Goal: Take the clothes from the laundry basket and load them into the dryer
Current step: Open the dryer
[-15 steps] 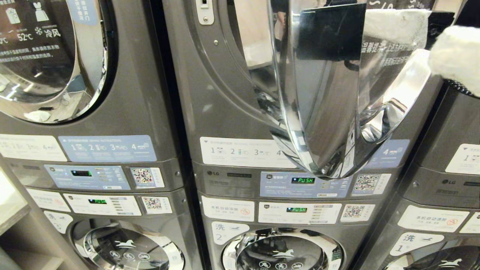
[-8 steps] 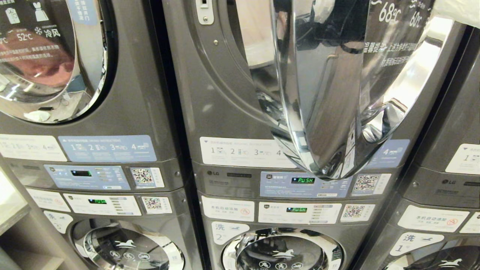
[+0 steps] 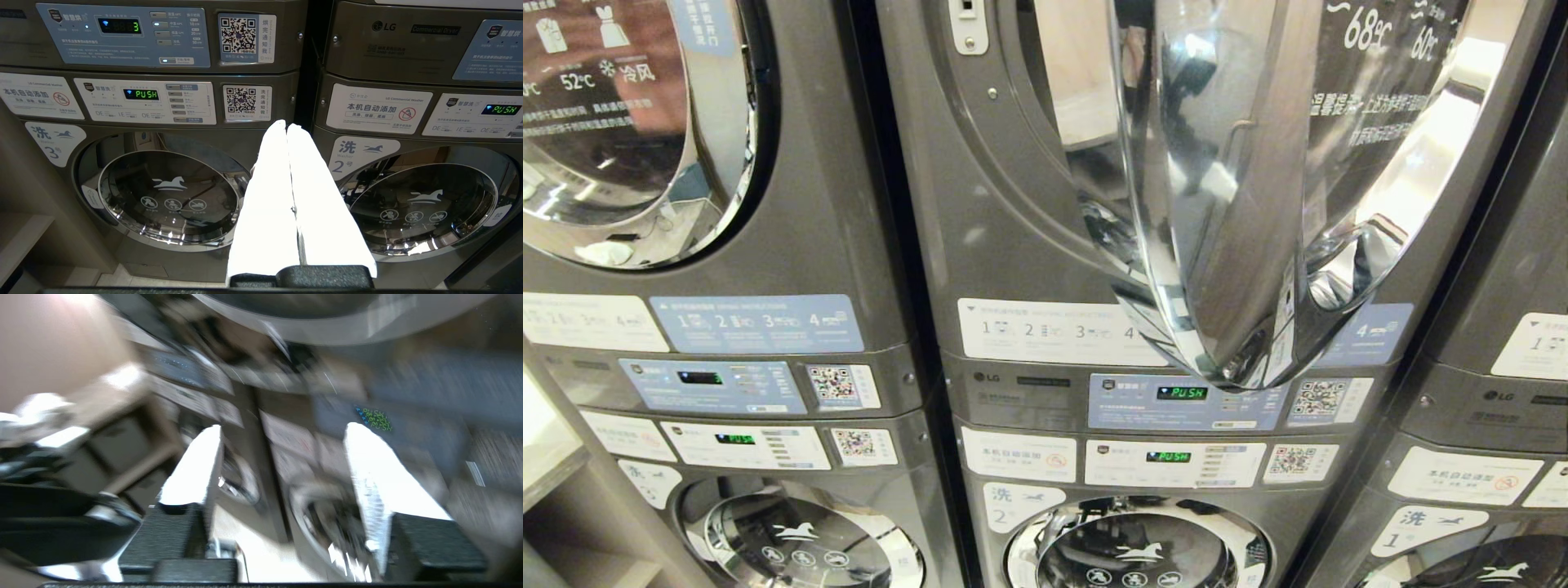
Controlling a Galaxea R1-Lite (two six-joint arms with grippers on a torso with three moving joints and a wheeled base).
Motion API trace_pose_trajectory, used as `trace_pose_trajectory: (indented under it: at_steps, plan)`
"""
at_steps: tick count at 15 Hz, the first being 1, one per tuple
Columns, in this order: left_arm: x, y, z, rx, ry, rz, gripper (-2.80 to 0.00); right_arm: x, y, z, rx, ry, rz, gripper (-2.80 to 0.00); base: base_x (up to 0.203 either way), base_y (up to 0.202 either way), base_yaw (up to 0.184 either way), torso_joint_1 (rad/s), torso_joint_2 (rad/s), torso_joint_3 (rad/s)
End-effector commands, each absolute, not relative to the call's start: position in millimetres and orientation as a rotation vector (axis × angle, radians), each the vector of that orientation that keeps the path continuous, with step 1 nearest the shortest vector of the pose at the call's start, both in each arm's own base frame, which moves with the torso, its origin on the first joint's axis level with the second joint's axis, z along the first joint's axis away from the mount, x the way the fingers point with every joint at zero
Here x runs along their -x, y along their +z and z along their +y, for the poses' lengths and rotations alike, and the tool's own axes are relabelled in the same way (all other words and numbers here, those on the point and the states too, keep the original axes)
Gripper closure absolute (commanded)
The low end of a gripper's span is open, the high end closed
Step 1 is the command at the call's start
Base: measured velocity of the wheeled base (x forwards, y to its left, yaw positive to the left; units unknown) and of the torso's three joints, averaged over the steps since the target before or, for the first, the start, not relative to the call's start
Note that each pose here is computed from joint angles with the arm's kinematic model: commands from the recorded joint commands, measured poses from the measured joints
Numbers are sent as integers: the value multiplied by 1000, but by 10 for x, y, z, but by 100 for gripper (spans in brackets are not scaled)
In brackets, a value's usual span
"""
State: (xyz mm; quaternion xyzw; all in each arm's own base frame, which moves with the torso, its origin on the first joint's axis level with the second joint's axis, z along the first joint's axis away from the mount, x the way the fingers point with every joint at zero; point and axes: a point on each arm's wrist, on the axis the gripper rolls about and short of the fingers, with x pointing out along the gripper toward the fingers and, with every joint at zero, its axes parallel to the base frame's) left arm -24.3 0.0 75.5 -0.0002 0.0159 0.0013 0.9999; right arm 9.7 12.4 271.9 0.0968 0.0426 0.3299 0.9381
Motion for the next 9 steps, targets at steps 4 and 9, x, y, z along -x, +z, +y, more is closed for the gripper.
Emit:
trace_pose_trajectory:
  at_steps: [4, 9]
  plan:
    - [243, 752, 0, 0, 3, 34, 0, 92, 1374, 41, -109, 111, 333, 0, 0, 0, 0, 0, 0, 0]
    - [243, 754, 0, 0, 3, 32, 0, 166, 819, 1, 142, 51, 364, 0, 0, 0, 0, 0, 0, 0]
